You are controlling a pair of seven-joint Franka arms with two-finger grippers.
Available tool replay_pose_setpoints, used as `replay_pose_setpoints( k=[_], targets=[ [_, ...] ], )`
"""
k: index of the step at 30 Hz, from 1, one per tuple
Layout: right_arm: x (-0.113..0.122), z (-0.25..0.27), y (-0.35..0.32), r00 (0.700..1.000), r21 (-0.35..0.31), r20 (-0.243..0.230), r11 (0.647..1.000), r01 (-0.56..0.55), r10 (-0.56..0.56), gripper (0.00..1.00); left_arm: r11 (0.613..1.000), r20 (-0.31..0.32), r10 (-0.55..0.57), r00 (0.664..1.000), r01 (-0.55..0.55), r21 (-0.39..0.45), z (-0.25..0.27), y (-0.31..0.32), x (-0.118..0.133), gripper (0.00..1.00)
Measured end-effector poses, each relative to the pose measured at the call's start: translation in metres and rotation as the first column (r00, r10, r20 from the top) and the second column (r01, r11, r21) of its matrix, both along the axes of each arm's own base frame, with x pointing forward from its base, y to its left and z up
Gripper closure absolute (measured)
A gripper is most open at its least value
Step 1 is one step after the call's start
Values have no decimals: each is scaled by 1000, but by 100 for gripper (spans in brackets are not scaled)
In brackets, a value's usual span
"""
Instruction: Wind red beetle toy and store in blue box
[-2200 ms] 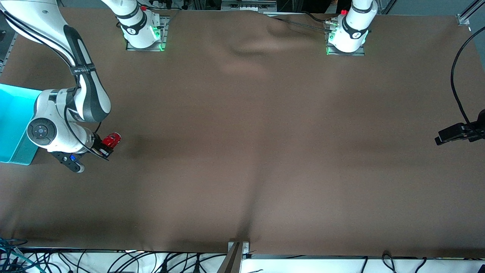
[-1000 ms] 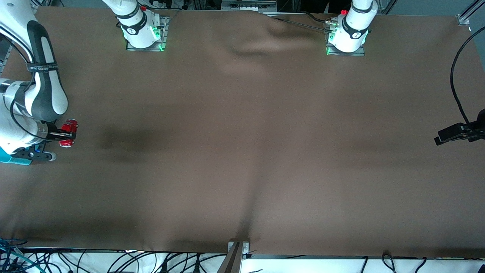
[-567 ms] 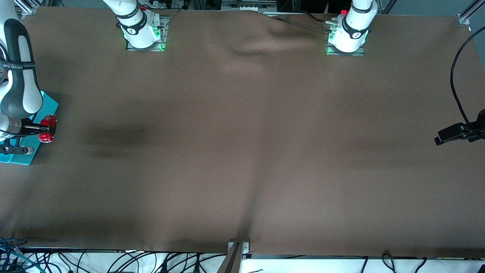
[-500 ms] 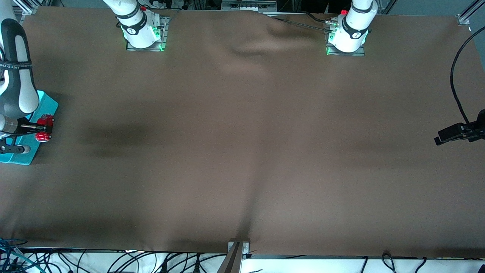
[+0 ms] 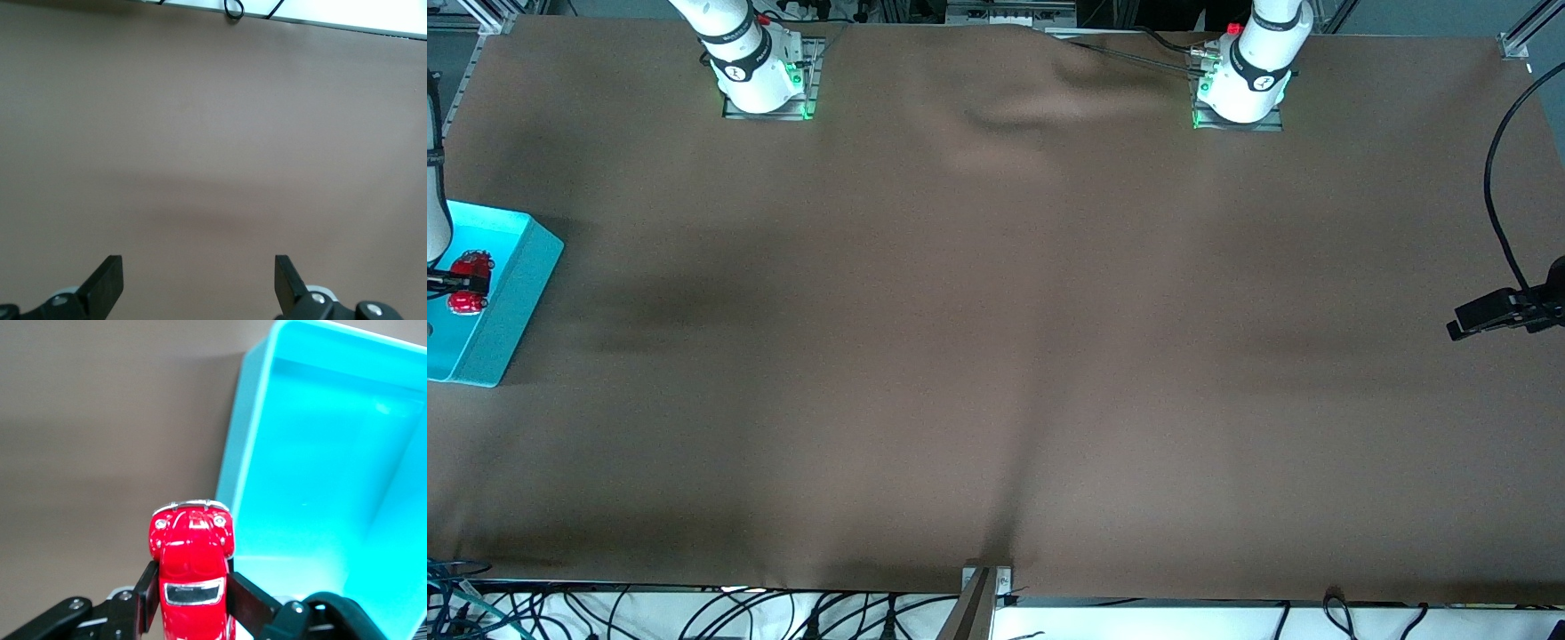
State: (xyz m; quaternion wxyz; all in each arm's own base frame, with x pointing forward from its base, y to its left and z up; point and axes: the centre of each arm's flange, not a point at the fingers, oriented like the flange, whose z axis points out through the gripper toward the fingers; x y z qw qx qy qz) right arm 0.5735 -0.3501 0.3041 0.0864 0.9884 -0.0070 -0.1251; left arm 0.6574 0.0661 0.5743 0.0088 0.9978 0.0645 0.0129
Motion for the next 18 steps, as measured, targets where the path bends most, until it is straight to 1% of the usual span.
replay_pose_setpoints(
  k=[18],
  targets=[
    [-3,-15,-64,999,-4,3,999,-46,46,52,1000,2,13,1000,-13,1,1,5,0,0]
  ],
)
